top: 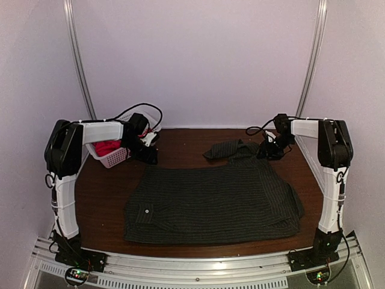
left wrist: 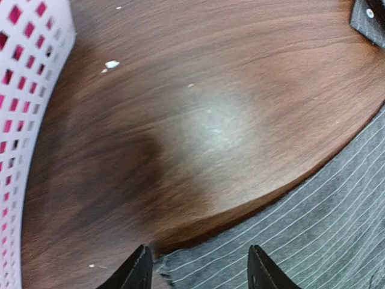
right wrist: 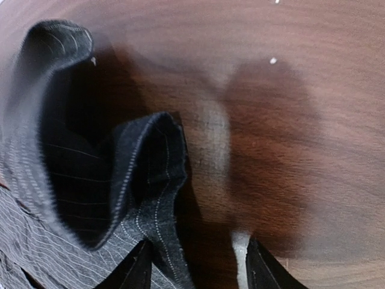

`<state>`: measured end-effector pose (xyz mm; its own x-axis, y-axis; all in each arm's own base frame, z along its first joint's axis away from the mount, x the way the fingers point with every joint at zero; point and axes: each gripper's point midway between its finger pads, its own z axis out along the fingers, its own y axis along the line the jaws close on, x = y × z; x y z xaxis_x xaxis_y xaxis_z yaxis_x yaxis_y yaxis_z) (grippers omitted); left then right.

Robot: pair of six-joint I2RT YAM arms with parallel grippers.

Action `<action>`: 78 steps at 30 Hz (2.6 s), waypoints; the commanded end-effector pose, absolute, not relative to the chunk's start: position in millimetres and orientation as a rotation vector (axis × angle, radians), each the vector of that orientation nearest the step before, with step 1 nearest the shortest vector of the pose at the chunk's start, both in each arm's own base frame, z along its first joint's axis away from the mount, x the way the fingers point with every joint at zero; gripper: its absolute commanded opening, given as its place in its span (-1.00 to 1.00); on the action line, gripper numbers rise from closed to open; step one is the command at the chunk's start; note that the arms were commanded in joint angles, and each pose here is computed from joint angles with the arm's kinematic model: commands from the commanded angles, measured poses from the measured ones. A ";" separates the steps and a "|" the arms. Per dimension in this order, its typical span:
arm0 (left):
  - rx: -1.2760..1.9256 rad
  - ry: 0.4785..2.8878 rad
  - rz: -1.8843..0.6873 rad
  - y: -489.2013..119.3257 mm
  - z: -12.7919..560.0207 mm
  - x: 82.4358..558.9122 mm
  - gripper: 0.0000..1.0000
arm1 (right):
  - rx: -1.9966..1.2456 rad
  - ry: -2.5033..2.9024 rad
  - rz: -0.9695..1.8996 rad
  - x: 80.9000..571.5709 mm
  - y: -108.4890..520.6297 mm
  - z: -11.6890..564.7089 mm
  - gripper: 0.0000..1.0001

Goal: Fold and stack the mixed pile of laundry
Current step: Pick up the 1/3-folded T-shirt from the center of the board.

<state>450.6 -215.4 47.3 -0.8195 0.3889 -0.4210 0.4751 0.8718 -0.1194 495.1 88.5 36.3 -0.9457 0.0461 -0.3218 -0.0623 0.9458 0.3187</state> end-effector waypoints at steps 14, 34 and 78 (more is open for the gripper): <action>0.864 2.695 -0.126 -179.2 18.4 464.4 0.03 | -0.047 2.782 0.591 493.8 89.8 29.3 -0.36; 0.980 2.688 -0.365 -192.7 9.7 450.5 -0.29 | -0.042 2.727 0.726 510.0 101.3 51.1 -0.56; 0.927 2.464 -0.271 -179.3 94.2 464.1 -1.00 | -0.080 2.621 0.749 509.1 98.5 127.0 -1.00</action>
<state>452.5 -183.1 54.1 -0.7148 0.5680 -0.4080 0.6497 0.7552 -0.0869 507.8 102.7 70.6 -0.9482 0.0387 -0.3153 -0.1277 0.8625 0.4898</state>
